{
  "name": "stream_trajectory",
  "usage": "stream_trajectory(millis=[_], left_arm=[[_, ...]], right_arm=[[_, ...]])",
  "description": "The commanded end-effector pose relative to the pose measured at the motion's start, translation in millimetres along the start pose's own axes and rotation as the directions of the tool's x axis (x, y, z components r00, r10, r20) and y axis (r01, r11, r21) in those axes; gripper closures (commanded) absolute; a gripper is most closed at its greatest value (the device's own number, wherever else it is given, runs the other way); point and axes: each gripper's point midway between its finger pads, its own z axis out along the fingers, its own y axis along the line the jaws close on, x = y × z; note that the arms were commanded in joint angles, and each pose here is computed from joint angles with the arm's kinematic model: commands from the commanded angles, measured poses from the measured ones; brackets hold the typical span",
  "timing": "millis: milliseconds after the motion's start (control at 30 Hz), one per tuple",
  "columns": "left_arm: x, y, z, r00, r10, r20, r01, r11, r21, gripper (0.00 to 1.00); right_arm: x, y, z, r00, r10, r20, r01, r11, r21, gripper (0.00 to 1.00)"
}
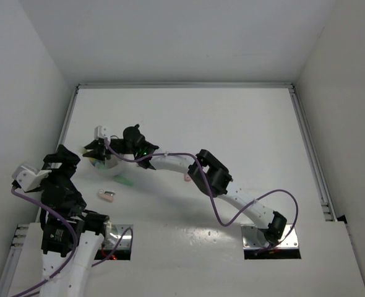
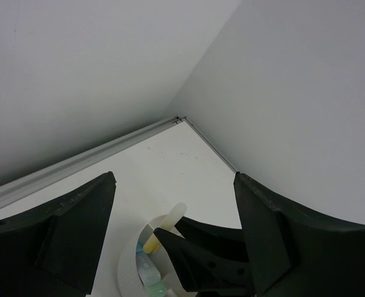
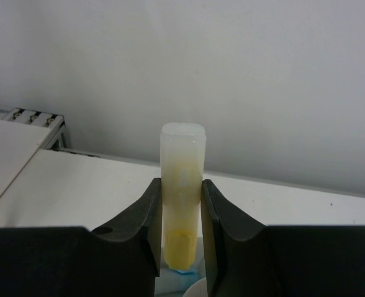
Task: Sort the stationery into containers
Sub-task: Place the stationery into the container
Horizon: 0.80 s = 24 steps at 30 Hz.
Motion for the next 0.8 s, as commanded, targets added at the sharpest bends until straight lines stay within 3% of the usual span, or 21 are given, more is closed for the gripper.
stream_trajectory(millis=[0,233,500,767], left_arm=[[-4,-3,1,1.000,-0.007,0.018,0.007,1.000,0.009,0.17],[-4,-3,1,1.000,-0.007,0.018,0.007,1.000,0.009,0.17],[-5,-1,1,1.000,-0.007,0.022,0.007,1.000,0.000,0.17],[-5,-1,1,1.000,-0.007,0.022,0.007,1.000,0.000,0.17]], right_arm=[[-22,-9,2,0.997,-0.058,0.046,0.057,0.998,0.019,0.95],[-11,-16,-3,0.998,-0.049,0.027,0.048,0.998,0.044,0.81],[2,-13,-5,1.000,-0.024,0.005,0.024,0.999,0.040,0.80],[12,-8,-7,1.000,0.005,-0.009,-0.005,1.000,0.030,0.70]])
